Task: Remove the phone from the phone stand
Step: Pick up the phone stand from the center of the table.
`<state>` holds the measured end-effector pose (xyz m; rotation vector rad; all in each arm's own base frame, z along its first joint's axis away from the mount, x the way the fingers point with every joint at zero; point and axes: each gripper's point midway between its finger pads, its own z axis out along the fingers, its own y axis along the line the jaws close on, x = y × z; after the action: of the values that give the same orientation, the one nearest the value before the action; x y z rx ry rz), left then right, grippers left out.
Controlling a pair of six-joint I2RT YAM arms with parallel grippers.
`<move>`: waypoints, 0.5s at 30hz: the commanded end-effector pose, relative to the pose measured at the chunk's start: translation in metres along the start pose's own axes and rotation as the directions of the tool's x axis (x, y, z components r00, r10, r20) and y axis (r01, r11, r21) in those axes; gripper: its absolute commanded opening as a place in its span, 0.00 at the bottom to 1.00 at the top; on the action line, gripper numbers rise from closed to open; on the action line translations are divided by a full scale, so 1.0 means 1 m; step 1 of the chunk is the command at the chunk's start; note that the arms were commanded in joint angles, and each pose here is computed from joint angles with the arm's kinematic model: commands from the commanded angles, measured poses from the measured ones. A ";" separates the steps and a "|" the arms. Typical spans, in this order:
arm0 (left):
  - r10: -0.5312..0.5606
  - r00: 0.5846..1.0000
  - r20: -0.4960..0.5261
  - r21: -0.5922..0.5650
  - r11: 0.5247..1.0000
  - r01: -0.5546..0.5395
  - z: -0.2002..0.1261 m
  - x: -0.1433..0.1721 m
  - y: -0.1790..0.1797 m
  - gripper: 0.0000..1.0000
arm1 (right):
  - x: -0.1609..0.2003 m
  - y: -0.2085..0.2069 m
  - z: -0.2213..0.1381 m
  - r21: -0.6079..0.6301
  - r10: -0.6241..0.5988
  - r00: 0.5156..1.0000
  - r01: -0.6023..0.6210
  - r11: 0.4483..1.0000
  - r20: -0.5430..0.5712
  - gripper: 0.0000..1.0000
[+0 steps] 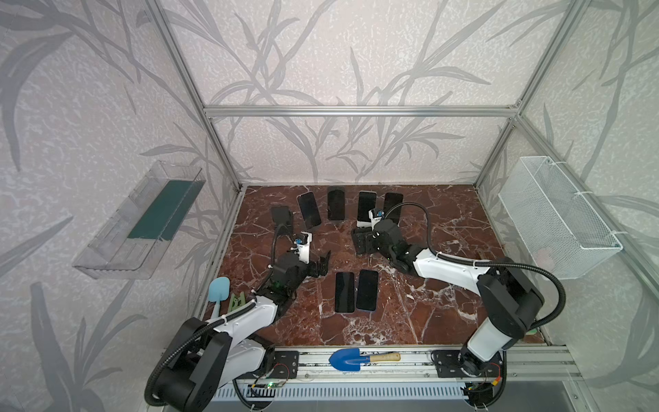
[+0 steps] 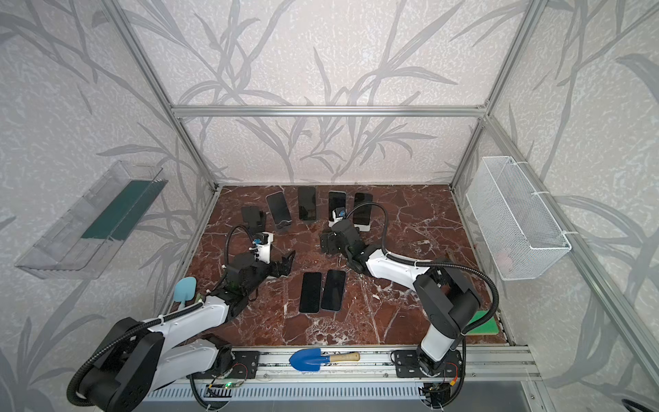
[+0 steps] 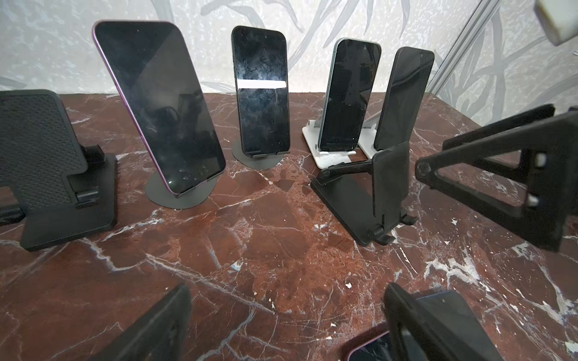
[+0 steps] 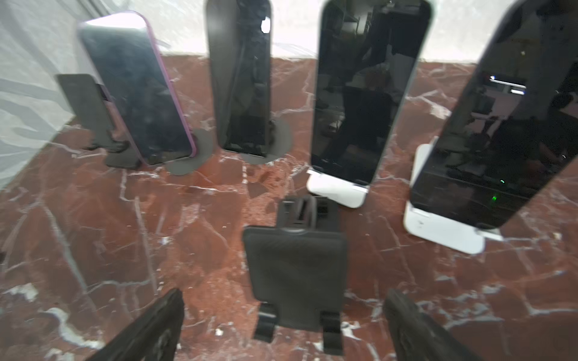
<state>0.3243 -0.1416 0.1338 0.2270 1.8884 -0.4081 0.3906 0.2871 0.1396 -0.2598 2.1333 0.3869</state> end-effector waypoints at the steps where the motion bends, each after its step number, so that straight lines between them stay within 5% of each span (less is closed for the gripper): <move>1: 0.017 0.998 0.059 0.004 1.000 -0.018 0.001 -0.020 -0.004 0.96 | -0.002 0.007 0.008 -0.002 -0.076 0.996 0.076 0.997 -0.038 0.99; 15: 0.019 0.998 0.054 0.006 1.000 -0.020 0.002 -0.020 -0.004 0.96 | 0.013 0.003 0.048 0.079 -0.072 0.990 0.082 0.994 -0.123 0.99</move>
<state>0.3252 -0.1417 0.1353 0.2254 1.8807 -0.4080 0.4152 0.3082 0.1070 -0.3465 2.2259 0.2814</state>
